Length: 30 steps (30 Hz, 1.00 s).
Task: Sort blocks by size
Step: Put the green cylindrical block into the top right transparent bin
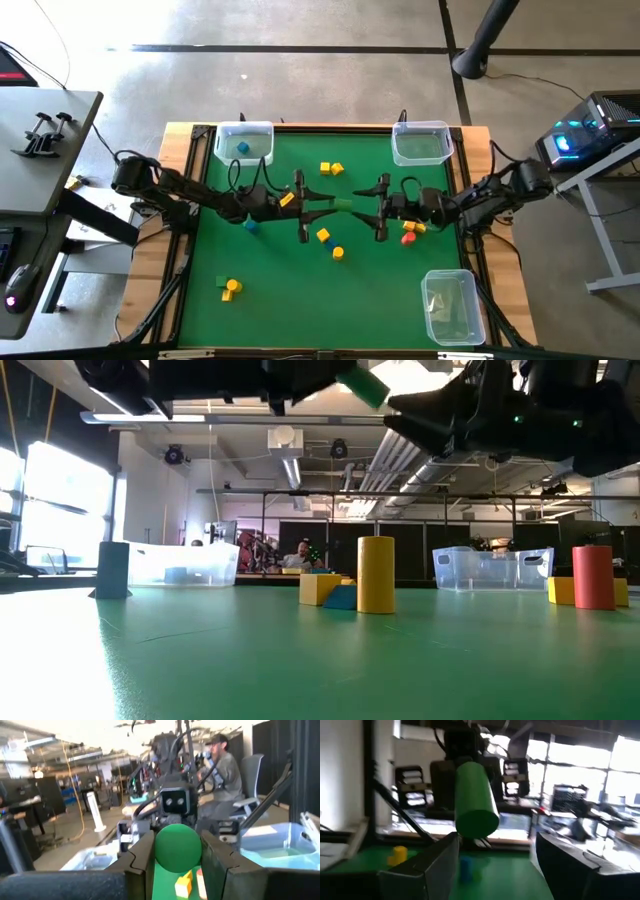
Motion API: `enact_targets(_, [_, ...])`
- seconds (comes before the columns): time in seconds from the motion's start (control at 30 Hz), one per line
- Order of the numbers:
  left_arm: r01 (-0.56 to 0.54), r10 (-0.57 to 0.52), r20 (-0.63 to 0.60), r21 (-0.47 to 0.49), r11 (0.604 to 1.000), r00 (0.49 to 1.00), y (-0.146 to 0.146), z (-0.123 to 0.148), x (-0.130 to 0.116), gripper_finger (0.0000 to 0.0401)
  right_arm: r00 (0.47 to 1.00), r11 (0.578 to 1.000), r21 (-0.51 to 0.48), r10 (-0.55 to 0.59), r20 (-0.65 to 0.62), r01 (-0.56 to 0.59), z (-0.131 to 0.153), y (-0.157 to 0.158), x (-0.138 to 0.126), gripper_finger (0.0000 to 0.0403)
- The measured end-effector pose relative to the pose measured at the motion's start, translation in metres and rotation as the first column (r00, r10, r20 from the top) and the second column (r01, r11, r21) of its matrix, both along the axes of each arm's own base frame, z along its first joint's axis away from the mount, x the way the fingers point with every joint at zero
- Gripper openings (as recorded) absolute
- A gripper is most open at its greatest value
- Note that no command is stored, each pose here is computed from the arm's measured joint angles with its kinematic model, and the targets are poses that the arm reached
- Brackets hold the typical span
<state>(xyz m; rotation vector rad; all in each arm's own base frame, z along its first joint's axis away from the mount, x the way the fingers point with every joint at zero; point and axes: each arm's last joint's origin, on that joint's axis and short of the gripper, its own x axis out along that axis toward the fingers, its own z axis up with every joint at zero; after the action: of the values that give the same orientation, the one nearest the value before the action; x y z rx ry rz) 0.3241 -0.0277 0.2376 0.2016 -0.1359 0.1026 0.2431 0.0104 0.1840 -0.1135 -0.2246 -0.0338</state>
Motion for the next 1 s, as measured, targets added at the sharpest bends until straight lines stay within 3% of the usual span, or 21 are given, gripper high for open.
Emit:
enact_targets(0.33, [0.011,-0.014,0.079,0.041,0.999,0.997,-0.005,0.008,-0.002,0.0090,0.981,0.985,-0.036,0.174,0.081,-0.171,0.020,0.004,0.020,0.0223])
enact_targets(0.77, [0.012,-0.020,0.103,0.073,0.997,0.995,-0.008,0.011,-0.003,0.0090,0.979,0.984,-0.040,0.177,0.104,-0.174,0.026,0.005,0.025,0.0134])
enact_targets(1.0, [0.009,-0.016,0.095,0.073,0.997,0.995,-0.008,0.010,-0.003,0.0094,0.978,0.983,-0.029,0.182,0.103,-0.180,0.026,0.005,0.025,0.0132])
